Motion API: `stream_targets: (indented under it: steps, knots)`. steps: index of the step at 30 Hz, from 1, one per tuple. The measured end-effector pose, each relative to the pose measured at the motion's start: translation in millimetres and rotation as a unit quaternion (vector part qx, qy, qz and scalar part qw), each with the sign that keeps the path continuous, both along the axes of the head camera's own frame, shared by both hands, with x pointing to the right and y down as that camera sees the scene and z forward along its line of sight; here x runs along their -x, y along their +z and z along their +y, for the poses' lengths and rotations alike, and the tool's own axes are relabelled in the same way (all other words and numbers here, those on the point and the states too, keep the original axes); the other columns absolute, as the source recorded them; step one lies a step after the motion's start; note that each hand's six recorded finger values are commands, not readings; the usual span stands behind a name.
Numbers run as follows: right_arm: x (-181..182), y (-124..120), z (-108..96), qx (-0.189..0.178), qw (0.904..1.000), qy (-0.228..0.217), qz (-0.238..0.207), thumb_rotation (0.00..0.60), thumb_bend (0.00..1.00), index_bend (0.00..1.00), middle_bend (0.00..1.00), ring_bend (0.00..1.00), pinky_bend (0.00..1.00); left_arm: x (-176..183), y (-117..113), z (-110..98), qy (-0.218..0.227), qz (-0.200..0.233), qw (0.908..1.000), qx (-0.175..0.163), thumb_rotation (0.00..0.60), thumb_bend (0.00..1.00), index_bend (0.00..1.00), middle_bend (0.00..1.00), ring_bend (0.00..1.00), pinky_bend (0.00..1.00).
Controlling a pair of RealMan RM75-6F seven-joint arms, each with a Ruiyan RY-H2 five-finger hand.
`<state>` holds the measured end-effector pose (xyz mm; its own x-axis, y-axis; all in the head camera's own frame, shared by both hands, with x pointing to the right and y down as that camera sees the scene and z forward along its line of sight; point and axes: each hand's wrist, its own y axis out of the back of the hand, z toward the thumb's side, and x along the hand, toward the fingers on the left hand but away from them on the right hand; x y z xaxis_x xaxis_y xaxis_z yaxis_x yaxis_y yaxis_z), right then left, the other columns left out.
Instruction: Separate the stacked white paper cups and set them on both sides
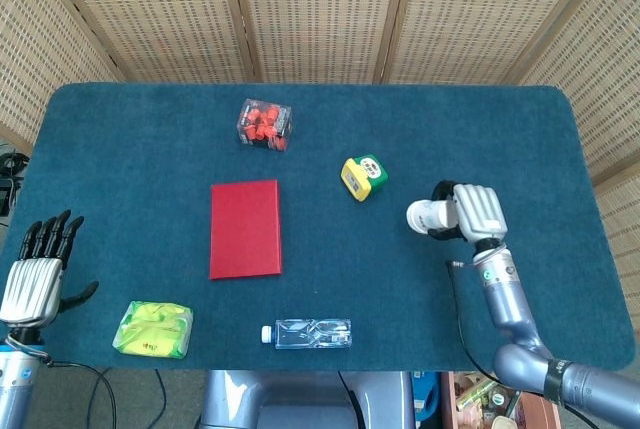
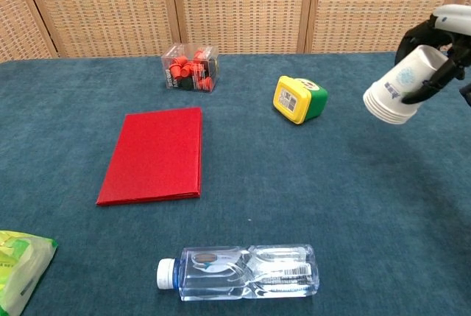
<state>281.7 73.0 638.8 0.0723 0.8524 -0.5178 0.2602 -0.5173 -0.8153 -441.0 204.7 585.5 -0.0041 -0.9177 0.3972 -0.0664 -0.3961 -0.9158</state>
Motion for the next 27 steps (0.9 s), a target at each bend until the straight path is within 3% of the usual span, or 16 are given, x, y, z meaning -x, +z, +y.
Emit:
stream_targets:
  steps: [5, 11, 21, 27]
  knots:
    - [22.1, -9.2, -20.7, 0.001, 0.9974, 0.03, -0.065, 0.6, 0.12, 0.78, 0.62, 0.49, 0.74, 2.1, 5.0, -8.9, -0.009, 0.0, 0.9999, 0.009, 0.6, 0.22, 0.0, 0.0, 0.0, 0.0]
    - [41.7, -12.4, -36.8, 0.029, 0.9855, 0.08, -0.147, 0.6, 0.12, 0.78, 0.62, 0.5, 0.74, -3.1, 14.2, -19.6, -0.011, 0.007, 0.9997, 0.019, 0.6, 0.23, 0.0, 0.0, 0.0, 0.0]
    - [71.2, -11.9, -55.2, 0.112, 0.9374, 0.152, -0.292, 0.6, 0.11, 0.78, 0.62, 0.49, 0.74, -23.6, 17.2, -42.7, -0.002, 0.033, 0.9994, 0.008, 0.6, 0.23, 0.0, 0.0, 0.0, 0.0]
    - [81.3, -15.8, -67.9, 0.128, 0.9154, 0.17, -0.342, 0.6, 0.12, 0.78, 0.62, 0.5, 0.74, -39.8, 17.4, -54.9, 0.004, 0.061, 0.9981, -0.001, 0.6, 0.23, 0.0, 0.0, 0.0, 0.0]
